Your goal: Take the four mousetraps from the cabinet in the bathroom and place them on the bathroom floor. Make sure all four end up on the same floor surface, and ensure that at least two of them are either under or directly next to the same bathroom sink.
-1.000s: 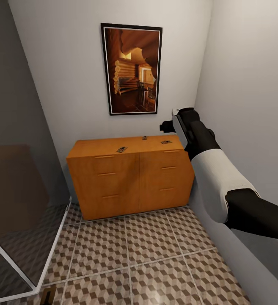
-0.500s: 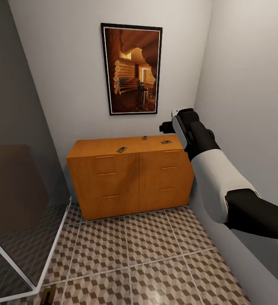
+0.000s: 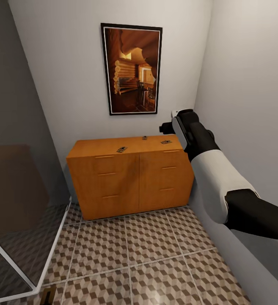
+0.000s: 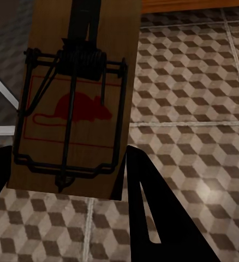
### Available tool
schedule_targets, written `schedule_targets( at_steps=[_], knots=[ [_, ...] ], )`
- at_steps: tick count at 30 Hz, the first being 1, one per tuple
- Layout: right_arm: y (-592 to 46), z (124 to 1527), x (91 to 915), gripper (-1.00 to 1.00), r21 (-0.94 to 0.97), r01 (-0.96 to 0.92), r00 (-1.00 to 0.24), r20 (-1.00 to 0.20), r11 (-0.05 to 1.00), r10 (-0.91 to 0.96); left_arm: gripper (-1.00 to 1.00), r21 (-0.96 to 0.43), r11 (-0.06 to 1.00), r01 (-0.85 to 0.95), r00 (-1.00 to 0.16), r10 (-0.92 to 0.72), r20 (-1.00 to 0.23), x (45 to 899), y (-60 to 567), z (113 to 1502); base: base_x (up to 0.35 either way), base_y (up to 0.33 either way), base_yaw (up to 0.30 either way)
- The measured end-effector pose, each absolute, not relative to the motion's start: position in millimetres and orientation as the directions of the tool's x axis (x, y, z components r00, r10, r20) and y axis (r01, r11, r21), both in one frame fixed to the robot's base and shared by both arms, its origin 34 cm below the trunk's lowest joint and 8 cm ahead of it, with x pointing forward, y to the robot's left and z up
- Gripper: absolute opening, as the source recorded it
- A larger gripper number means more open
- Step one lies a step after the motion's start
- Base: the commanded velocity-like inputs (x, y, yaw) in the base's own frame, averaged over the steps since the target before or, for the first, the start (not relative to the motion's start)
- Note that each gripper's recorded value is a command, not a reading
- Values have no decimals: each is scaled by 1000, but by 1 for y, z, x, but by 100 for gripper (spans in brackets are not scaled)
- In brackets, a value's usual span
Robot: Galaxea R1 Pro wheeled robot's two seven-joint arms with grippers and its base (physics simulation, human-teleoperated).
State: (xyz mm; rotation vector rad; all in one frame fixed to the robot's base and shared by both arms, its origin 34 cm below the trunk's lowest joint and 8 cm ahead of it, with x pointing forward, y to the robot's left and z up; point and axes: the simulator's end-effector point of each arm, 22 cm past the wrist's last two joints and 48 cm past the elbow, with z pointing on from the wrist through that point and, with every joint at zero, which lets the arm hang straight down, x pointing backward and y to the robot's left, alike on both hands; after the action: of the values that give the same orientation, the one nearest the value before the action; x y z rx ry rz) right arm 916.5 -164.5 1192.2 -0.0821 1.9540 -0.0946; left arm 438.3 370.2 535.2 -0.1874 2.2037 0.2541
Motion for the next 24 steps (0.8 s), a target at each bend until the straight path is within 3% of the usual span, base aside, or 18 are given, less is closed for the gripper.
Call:
schedule_targets(
  at_steps=[24],
  knots=[
    [-164,1183,918,100,-108,-15,-387,-916,994,-105,-100,115,968,-224,-598,-43,-800,438,370,535,0,0,0]
  ],
)
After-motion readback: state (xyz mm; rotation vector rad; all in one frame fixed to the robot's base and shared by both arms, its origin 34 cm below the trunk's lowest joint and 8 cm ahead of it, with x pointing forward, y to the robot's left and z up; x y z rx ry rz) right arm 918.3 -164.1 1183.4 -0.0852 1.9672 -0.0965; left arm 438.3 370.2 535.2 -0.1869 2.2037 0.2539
